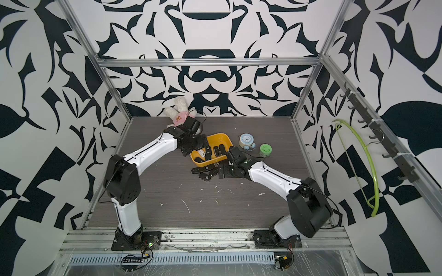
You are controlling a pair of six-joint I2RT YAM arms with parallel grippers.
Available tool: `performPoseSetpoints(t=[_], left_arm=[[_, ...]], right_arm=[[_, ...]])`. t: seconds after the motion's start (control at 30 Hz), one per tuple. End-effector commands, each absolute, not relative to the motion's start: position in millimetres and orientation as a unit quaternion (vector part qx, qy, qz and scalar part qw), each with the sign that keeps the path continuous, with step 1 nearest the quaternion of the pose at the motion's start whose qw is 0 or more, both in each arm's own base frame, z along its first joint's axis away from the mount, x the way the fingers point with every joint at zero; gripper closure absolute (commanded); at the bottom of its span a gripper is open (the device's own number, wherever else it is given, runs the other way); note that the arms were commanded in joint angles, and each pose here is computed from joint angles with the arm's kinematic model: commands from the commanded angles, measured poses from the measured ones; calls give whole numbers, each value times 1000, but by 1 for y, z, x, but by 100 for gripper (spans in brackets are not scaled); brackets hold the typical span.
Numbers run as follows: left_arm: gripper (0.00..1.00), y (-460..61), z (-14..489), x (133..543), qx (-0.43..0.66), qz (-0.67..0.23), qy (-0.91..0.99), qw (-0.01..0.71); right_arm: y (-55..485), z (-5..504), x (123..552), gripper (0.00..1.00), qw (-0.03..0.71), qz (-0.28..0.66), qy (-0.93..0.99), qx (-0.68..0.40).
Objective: Place the car key into the storage box
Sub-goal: Place the car key in the storage box, then adjust the storage box at the center of the board.
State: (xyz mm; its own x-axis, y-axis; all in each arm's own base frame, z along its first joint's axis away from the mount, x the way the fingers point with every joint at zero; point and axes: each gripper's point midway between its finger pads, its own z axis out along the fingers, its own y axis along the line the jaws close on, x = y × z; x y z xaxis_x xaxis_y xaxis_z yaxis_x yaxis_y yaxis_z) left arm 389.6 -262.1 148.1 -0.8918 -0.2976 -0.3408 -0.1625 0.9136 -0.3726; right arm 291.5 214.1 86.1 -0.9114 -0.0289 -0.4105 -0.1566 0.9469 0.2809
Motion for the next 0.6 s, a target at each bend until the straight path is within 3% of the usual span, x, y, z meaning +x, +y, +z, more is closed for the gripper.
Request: performPoseSetpoints(t=[0.0, 0.27, 0.57], left_arm=[[0, -246, 150, 372, -119, -174, 955, 211], [0, -211, 144, 326, -175, -202, 935, 232], [1, -192, 148, 315, -205, -211, 917, 267]], right_arm=[[248, 109, 317, 0, 240, 204, 945, -89], [289, 99, 351, 4, 229, 235, 938, -114], [303, 87, 374, 4, 230, 207, 933, -180]])
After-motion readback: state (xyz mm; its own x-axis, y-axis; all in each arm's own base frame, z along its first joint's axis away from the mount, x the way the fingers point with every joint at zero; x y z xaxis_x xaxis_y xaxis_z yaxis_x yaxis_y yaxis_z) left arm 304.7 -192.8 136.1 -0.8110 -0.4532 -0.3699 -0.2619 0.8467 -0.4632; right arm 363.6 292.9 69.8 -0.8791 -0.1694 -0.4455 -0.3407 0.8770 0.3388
